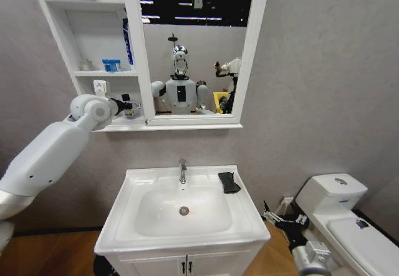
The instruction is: Move facial cleanser and shampoo from washbasin to cabinet, then wipe washbasin with towel.
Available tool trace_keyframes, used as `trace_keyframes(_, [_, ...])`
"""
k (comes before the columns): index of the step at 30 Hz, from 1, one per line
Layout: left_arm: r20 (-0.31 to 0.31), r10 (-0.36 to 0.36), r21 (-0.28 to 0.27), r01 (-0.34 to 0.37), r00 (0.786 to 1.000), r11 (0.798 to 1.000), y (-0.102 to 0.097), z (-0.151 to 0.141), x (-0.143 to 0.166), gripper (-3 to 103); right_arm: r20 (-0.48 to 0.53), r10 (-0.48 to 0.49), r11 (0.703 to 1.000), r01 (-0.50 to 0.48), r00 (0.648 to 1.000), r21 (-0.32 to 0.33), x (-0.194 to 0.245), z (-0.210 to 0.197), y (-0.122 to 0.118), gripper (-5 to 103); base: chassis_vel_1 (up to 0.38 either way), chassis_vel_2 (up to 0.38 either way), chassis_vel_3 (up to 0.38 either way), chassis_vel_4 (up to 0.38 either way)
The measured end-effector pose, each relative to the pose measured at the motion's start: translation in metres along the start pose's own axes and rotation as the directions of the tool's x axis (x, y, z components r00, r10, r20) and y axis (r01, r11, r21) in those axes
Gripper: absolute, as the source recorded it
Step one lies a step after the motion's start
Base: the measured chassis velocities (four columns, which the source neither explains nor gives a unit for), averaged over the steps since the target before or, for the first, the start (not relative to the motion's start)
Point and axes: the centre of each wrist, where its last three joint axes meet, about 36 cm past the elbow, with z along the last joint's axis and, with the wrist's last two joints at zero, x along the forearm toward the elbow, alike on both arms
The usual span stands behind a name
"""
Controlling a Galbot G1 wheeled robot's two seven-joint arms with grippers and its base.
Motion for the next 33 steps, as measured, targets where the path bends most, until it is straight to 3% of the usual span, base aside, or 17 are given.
trace_keyframes(5, [0.04,0.012,-0.005,-0.012,0.999,1.0,-0.001,0.025,0.041,100,0.006,0.002,1.0,-0.002,1.0,-0.003,0.001,-0.006,0.002,100,0.0,0.0,0.0,0.0])
trace_keyframes(7, [0.03,0.0,-0.028,0.001,1.0,1.0,-0.015,0.056,0.072,100,0.003,0.001,1.0,-0.001,1.0,-0.018,0.005,-0.014,0.004,100,0.0,0.0,0.0,0.0])
trace_keyframes(14, [0.033,-0.064,-0.02,0.064,0.997,0.998,-0.031,0.108,0.119,100,0.016,0.002,1.0,-0.002,1.0,-0.007,0.01,-0.027,0.003,100,0.0,0.0,0.0,0.0])
trace_keyframes(17, [0.054,-0.105,-0.022,0.106,0.993,0.994,-0.04,0.159,0.151,100,0.031,-0.002,1.0,0.002,1.0,0.005,0.015,-0.038,0.004,100,0.0,0.0,0.0,0.0])
trace_keyframes(18, [0.054,-0.105,-0.022,0.106,0.993,0.994,-0.04,0.159,0.151,100,0.031,-0.002,1.0,0.002,1.0,0.005,0.015,-0.038,0.004,100,0.0,0.0,0.0,0.0])
trace_keyframes(20, [0.074,-0.117,-0.033,0.119,0.99,0.992,-0.033,0.206,0.175,100,0.044,-0.002,1.0,0.001,0.999,0.014,0.017,-0.044,0.003,100,0.0,0.0,0.0,0.0])
trace_keyframes(21, [0.074,-0.117,-0.033,0.119,0.99,0.992,-0.033,0.206,0.175,100,0.044,-0.002,1.0,0.001,0.999,0.014,0.017,-0.044,0.003,100,0.0,0.0,0.0,0.0])
trace_keyframes(23, [0.128,-0.169,-0.04,0.175,0.977,0.984,-0.014,0.264,0.201,100,0.054,0.0,1.0,-0.001,0.999,0.022,0.018,-0.047,0.002,100,0.0,0.0,0.0,0.0])
trace_keyframes(24, [0.128,-0.169,-0.04,0.175,0.977,0.984,-0.014,0.264,0.201,100,0.054,0.0,1.0,-0.001,0.999,0.022,0.018,-0.047,0.002,100,0.0,0.0,0.0,0.0])
trace_keyframes(26, [0.123,-0.186,-0.06,0.194,0.975,0.979,-0.002,0.312,0.233,100,0.057,-0.001,1.0,0.0,0.998,0.025,0.017,-0.048,0.002,100,0.0,0.0,0.0,0.0])
trace_keyframes(27, [0.123,-0.186,-0.06,0.194,0.975,0.979,-0.002,0.312,0.233,100,0.057,-0.001,1.0,0.0,0.998,0.025,0.017,-0.048,0.002,100,0.0,0.0,0.0,0.0])
trace_keyframes(28, [0.115,-0.183,-0.051,0.19,0.976,0.98,-0.003,0.324,0.245,100,0.056,-0.002,1.0,0.001,0.998,0.025,0.017,-0.048,0.002,100,0.0,0.0,0.0,0.0])
trace_keyframes(29, [0.095,-0.187,0.005,0.187,0.978,0.982,-0.013,0.342,0.272,100,0.049,-0.003,1.0,0.002,0.999,0.025,0.015,-0.045,0.002,100,0.0,0.0,0.0,0.0])
trace_keyframes(30, [0.086,-0.186,0.022,0.185,0.979,0.982,-0.019,0.347,0.282,100,0.046,-0.003,1.0,0.002,0.999,0.026,0.015,-0.044,0.002,100,0.0,0.0,0.0,0.0])
trace_keyframes(33, [0.083,-0.188,0.041,0.185,0.979,0.982,-0.031,0.354,0.298,100,0.039,-0.004,1.0,0.003,0.999,0.025,0.015,-0.04,0.001,100,0.0,0.0,0.0,0.0])
